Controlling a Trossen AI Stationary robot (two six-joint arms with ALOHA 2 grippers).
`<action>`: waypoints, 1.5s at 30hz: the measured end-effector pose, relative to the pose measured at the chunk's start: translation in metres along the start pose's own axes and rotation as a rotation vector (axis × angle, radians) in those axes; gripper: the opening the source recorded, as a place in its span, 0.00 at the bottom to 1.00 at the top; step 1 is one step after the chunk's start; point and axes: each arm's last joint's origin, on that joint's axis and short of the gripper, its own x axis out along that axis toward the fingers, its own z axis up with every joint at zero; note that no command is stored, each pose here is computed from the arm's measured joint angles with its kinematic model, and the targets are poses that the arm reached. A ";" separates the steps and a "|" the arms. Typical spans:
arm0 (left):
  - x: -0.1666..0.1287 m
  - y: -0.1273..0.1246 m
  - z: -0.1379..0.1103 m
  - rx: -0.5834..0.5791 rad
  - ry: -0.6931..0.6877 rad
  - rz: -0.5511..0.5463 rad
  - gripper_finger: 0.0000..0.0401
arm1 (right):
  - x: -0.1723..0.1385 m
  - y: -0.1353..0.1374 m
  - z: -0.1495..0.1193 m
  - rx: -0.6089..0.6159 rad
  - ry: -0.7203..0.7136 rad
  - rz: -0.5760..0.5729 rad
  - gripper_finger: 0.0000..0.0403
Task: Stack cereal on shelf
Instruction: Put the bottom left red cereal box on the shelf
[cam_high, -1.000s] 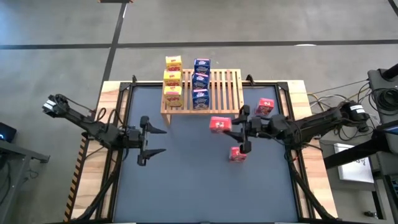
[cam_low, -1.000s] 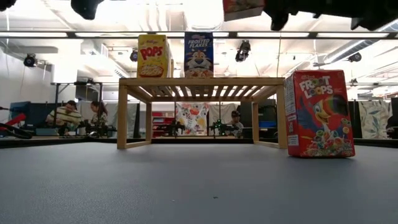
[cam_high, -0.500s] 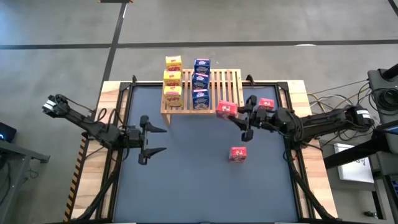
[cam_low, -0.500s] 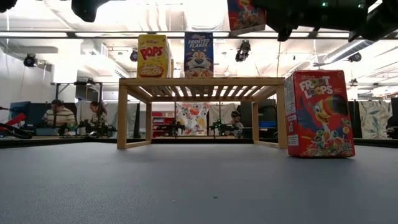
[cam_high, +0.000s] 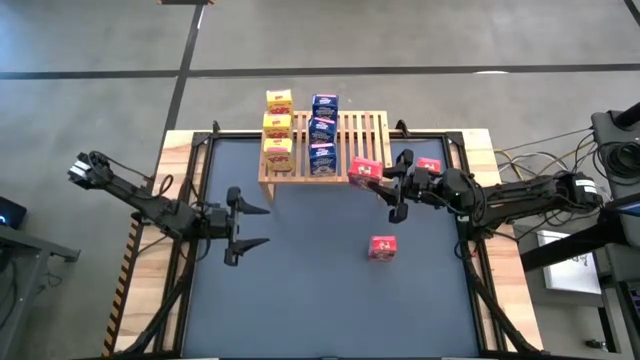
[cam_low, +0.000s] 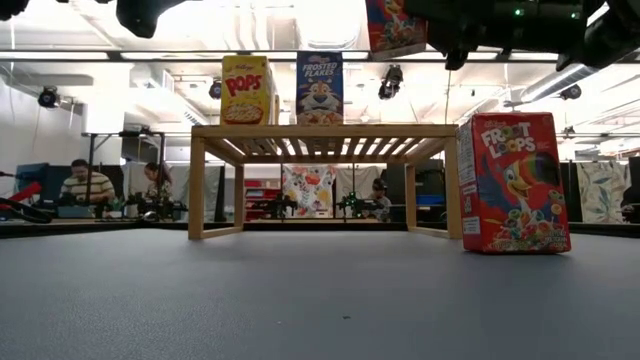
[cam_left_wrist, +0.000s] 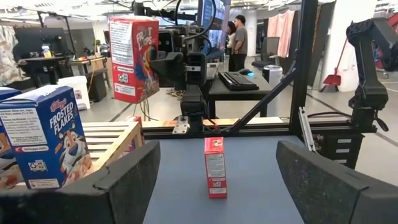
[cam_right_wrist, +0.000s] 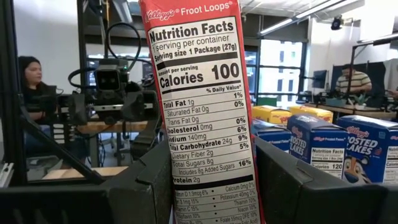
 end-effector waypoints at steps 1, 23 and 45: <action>0.000 0.000 0.000 -0.001 0.002 0.000 0.76 | 0.000 0.000 0.000 0.000 0.000 0.000 0.41; 0.001 -0.001 -0.001 -0.009 0.002 -0.001 0.76 | -0.002 -0.012 0.004 -0.031 -0.017 -0.048 0.41; -0.006 0.015 0.006 0.114 -0.016 0.077 0.76 | -0.028 -0.117 0.020 -0.081 -0.022 -0.151 0.41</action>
